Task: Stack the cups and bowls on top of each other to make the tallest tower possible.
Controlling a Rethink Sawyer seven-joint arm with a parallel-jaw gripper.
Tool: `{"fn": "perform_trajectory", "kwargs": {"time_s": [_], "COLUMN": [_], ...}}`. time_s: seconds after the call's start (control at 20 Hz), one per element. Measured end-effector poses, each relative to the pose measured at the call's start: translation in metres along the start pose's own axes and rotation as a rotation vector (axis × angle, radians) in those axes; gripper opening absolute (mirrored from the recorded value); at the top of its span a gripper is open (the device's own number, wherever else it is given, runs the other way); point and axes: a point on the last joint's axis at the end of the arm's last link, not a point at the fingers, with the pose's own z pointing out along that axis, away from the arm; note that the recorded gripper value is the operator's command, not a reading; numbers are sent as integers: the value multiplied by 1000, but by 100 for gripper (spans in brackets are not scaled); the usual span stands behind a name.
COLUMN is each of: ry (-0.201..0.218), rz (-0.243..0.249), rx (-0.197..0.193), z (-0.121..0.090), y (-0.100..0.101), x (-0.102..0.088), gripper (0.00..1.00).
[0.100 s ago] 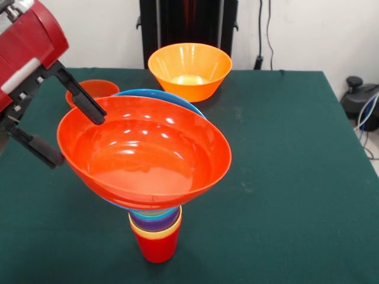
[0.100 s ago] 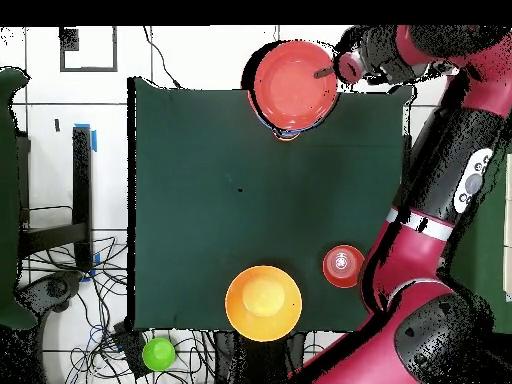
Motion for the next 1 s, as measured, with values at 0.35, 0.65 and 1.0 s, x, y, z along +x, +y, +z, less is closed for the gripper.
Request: {"fn": "perform_trajectory", "kwargs": {"time_s": [0.35, 0.65, 1.0], "ry": [20, 42, 43], "rz": [26, 39, 46], "rx": [-7, -4, 14], "z": [8, 6, 5], "y": [-4, -6, -9], "x": [13, 22, 26], "gripper": [100, 0, 0]}}
